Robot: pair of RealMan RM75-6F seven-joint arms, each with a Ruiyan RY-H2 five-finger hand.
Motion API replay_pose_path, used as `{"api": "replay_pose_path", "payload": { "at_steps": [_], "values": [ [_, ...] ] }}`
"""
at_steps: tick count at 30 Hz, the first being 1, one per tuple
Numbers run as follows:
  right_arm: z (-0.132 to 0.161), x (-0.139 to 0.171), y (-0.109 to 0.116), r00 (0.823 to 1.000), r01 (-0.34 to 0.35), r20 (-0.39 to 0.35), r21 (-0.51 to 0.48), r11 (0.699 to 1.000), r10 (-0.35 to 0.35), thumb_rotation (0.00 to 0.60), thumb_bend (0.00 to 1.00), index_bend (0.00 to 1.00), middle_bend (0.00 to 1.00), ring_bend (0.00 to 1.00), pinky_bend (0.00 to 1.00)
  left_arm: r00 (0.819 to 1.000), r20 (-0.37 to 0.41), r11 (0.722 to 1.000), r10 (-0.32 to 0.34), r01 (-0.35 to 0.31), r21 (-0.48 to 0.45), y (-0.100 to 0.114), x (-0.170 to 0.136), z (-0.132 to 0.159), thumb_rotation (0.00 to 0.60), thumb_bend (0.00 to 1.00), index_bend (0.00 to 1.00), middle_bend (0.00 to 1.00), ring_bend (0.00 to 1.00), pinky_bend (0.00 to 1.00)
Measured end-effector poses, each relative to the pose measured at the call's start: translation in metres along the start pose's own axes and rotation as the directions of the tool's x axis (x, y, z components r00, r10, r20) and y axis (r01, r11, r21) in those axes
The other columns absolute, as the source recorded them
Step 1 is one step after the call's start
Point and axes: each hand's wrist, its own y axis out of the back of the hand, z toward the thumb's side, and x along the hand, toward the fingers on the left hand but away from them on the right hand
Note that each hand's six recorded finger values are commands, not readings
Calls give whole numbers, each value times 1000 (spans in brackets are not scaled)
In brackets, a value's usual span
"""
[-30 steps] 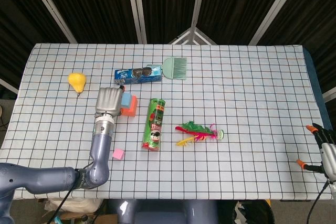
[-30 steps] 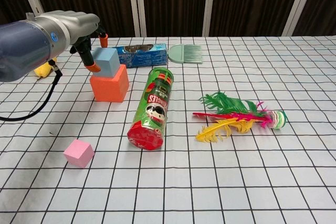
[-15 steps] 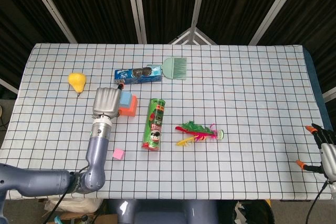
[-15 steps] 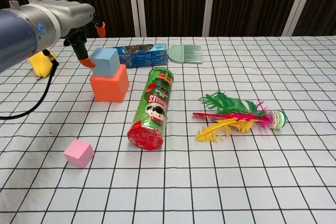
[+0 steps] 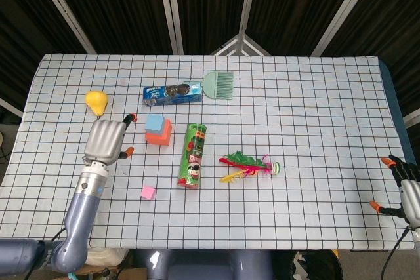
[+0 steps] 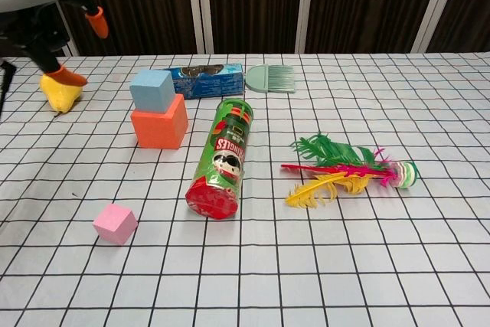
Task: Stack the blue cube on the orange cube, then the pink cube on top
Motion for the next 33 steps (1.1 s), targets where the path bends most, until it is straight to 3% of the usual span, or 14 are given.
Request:
{"api": "replay_pose_path", "payload": {
  "at_steps": [5,9,12,17,24,33],
  "values": [
    [1,-1,-1,1000,-11,6,4,1000,11,600,107,143,91,100,61,991,69,993,-119,119,4,-30,-15,1,600,226,310,893,755,885],
    [1,-1,-2,1000,-13,7,5,1000,13,600,107,143,91,100,61,965,136,974,-225,226,8,-57,-25,10,600,226,324,894,755,885],
    [1,-2,-2,1000,-16,8,4,1000,16,600,106,143,91,100,61,949,157,962,-273,272,31,-73,-31,15,600,226,335,896,756,885],
    [0,-2,-1,1000,-13,8,-1,1000,13,600,108,143,91,100,61,930,181,947,-321,318,47,-93,-35,27,600,266,354,896,756,886],
    [-1,-1,1,1000,-4,7,-9,1000,4,600,107,143,91,100,61,912,211,935,-352,334,114,-114,-41,47,600,277,364,896,756,886],
    [-1,-1,2,1000,-2,7,-16,1000,2,600,107,143,91,100,61,896,248,928,-369,340,154,-121,-50,62,600,277,392,896,756,886]
  ]
}}
